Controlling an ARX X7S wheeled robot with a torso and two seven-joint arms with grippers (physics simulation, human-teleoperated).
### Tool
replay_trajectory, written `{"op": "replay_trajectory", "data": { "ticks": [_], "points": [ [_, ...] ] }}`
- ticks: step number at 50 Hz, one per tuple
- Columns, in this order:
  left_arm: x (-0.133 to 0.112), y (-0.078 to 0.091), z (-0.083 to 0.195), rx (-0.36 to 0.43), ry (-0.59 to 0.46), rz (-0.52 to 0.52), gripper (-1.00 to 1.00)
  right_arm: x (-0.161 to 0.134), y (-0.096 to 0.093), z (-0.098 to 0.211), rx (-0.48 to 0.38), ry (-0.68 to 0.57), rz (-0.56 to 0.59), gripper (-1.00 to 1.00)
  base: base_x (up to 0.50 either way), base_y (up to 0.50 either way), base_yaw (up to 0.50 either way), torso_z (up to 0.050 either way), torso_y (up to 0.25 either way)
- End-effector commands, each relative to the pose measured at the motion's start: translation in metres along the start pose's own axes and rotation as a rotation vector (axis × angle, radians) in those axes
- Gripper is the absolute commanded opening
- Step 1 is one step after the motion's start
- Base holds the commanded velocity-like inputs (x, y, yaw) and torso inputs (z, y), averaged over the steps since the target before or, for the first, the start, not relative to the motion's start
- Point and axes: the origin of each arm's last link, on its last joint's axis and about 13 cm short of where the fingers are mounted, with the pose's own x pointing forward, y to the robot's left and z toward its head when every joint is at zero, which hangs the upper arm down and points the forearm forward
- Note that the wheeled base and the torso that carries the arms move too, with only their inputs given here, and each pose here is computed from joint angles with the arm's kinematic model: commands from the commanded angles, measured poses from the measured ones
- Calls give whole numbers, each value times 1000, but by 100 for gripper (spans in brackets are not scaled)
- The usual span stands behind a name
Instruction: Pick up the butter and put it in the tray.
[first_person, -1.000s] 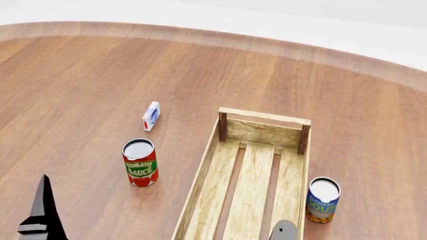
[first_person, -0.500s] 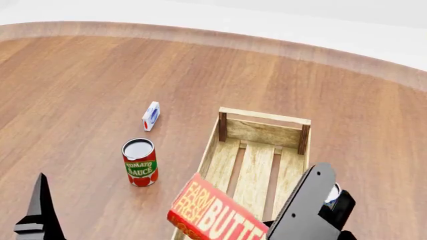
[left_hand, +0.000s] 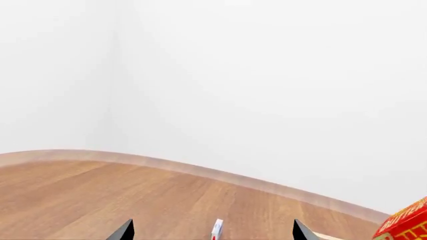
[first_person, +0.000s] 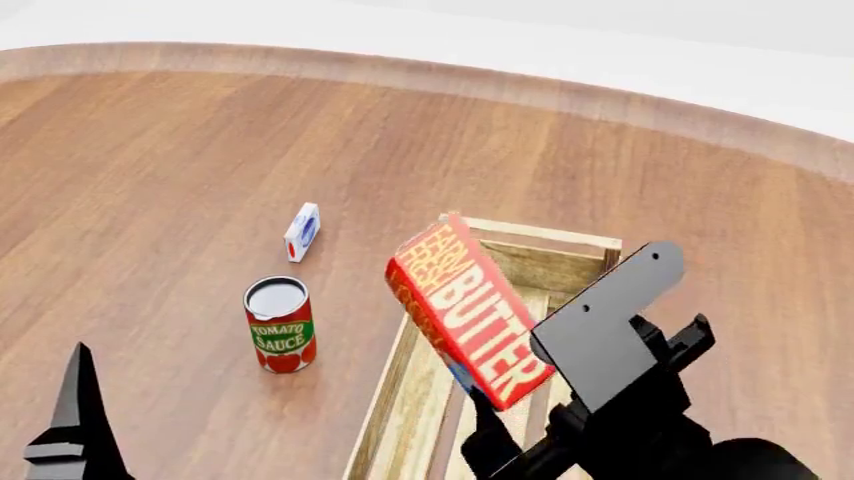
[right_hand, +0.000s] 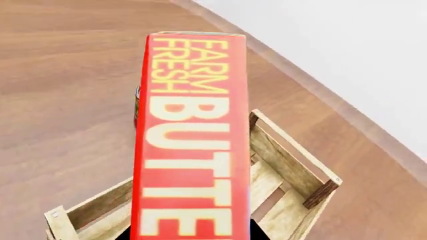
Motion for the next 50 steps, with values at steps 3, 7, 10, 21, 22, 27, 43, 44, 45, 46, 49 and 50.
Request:
{"op": "replay_trajectory", "data": {
  "ticks": [3,7,10,21,22,27,43,44,45,46,49,50],
  "points": [
    [0,0,1,-6,1,-2,100,40,5,35,135,-97,-155,-100,0,0,0,0,3],
    [0,2,1,-9,-1,3,100,55,6,39,161,-64,-242,-100,0,0,0,0,0],
    [0,2,1,-14,-2,6,100,67,8,43,202,-66,-259,-100,0,0,0,0,0],
    [0,2,3,-32,-6,4,100,109,8,64,268,28,-585,-100,0,0,0,1,2],
    [0,2,4,-33,-6,5,100,114,9,66,315,30,-558,-100,0,0,0,0,0],
    [1,4,6,-39,-11,13,100,130,12,75,311,-7,-518,-100,0,0,0,0,2],
    [3,5,7,-46,-11,20,100,165,25,79,558,107,-578,-100,0,0,0,0,1],
    [3,5,7,-46,-11,19,100,165,25,79,570,107,-574,-100,0,0,0,0,0],
    [3,5,7,-46,-11,19,100,166,25,79,551,102,-583,-100,0,0,0,0,0],
    [3,5,7,-47,-11,20,100,167,25,79,552,104,-595,-100,0,0,0,0,10],
    [3,6,7,-49,-14,22,100,168,26,77,600,146,-610,-100,0,0,0,0,0],
    [3,6,7,-49,-13,23,100,168,27,76,615,162,-616,-100,0,0,0,10,0]
  ]
}}
